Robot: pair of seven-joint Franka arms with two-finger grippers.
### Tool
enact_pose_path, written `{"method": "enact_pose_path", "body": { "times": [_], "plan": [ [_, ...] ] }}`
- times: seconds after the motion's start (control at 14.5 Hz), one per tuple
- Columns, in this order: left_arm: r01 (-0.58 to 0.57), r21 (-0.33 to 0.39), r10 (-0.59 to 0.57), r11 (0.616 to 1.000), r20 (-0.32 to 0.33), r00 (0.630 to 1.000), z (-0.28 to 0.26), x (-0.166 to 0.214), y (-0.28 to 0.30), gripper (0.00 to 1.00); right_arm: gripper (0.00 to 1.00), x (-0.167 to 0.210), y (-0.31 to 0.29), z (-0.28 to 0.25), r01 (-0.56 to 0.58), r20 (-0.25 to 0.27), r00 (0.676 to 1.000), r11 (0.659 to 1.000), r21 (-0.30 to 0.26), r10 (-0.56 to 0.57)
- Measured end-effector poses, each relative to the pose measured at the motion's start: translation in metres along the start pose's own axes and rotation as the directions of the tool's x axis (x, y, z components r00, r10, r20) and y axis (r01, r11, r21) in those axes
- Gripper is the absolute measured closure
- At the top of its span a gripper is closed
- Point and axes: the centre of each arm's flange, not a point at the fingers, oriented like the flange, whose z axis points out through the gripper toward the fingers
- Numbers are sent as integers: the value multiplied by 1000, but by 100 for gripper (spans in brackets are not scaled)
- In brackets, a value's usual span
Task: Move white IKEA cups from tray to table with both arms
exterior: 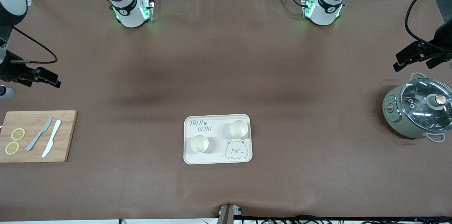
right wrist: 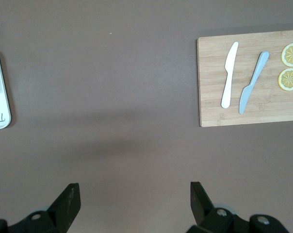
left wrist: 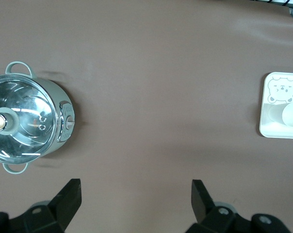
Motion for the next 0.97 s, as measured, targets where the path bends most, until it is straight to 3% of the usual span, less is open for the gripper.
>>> {"method": "enact_pose_path", "body": {
  "times": [0.48,0.97],
  "plan": [
    [0,0,0,1000,2,1000,1,1,0,0,0,1,-1,-1,2,-4,1000,1000,0,-2],
    [3,4,-3,1000,26,1000,12,3,-1,0,0,9,-2,-25,4,-65,998,1000,-4,-4]
  ]
}}
